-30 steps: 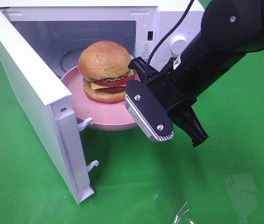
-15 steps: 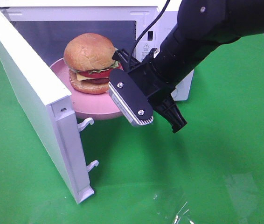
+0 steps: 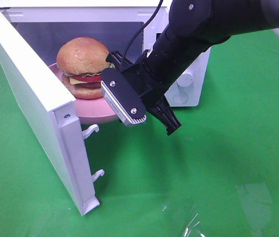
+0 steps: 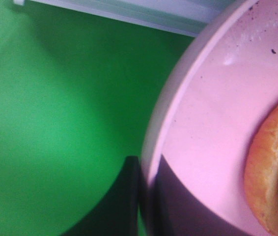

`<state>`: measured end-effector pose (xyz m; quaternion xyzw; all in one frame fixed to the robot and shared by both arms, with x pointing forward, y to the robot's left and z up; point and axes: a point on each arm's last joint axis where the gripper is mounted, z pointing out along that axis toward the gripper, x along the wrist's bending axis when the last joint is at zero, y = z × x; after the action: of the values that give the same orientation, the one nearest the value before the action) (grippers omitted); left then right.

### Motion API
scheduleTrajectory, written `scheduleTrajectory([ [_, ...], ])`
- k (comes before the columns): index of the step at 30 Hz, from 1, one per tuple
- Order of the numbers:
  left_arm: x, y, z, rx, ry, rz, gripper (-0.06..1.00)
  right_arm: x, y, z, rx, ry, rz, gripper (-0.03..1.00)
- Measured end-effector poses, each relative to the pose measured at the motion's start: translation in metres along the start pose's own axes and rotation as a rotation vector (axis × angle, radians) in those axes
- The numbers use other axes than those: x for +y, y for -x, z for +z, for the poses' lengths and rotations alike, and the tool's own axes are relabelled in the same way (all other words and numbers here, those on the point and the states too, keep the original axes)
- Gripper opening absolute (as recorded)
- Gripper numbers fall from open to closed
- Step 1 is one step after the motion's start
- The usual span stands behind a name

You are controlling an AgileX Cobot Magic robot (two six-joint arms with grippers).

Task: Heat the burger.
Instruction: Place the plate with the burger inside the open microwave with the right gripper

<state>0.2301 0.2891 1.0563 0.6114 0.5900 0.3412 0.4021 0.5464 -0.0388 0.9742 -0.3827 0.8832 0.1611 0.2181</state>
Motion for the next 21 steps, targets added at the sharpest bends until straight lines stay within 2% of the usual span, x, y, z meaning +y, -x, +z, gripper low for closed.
scheduleTrajectory([
  [12,0.0,0.0,0.0,0.0,0.0,0.0,0.8,-0.003,0.011,0.009,-0.007,0.004,-0.001,0.03],
  [21,0.0,0.0,0.0,0.0,0.0,0.0,0.8,-0.011,0.019,0.021,-0.026,-0.053,0.02,0.03],
])
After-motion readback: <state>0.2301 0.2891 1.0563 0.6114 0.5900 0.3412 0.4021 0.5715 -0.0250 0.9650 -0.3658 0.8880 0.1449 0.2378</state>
